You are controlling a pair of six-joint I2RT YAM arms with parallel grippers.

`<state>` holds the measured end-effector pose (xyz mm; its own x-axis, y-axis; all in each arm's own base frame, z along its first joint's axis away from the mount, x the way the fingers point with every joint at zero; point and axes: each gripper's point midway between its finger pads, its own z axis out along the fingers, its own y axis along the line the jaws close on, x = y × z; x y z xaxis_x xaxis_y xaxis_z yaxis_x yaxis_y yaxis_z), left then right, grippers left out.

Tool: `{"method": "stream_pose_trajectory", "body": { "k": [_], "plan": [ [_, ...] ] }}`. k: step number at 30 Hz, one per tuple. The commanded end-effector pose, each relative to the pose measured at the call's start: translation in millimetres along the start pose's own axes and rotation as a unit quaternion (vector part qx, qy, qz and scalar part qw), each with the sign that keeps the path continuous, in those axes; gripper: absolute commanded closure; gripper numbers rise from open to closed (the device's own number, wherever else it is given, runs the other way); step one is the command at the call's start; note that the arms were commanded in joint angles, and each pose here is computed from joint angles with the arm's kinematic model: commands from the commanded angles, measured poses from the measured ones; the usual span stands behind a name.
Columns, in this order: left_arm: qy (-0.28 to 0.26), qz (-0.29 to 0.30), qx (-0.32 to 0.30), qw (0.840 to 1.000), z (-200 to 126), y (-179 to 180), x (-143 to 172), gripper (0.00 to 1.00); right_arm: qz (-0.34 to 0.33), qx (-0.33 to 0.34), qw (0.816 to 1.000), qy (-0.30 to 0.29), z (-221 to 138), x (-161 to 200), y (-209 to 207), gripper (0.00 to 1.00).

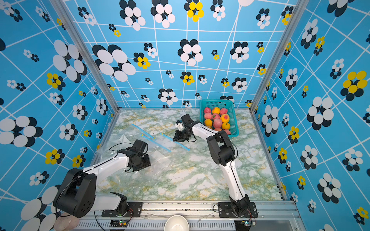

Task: Place the peach in a zip-top bag and seal the zipper
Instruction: Open the zipper food storage bag.

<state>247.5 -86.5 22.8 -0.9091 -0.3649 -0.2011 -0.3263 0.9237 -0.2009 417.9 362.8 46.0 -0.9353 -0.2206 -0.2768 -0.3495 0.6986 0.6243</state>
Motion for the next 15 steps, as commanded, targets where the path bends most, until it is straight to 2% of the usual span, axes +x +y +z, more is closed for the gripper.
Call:
{"method": "stream_pose_trajectory", "body": {
  "k": [1,7,10,15],
  "plan": [
    [0.003,0.0,-0.003,1.0,1,5,4,0.5,-0.016,-0.014,1.0,-0.013,-14,-3,23,0.82],
    [0.003,0.001,0.0,1.0,1,3,3,0.5,-0.027,-0.029,0.999,0.003,-12,7,33,0.84],
    [0.001,0.002,0.001,1.0,1,2,1,0.5,-0.032,-0.043,0.998,0.016,-12,18,41,0.77],
    [0.001,0.003,0.005,1.0,1,-1,-1,0.49,-0.047,-0.004,0.998,0.036,-8,38,30,0.67]
  ]
}}
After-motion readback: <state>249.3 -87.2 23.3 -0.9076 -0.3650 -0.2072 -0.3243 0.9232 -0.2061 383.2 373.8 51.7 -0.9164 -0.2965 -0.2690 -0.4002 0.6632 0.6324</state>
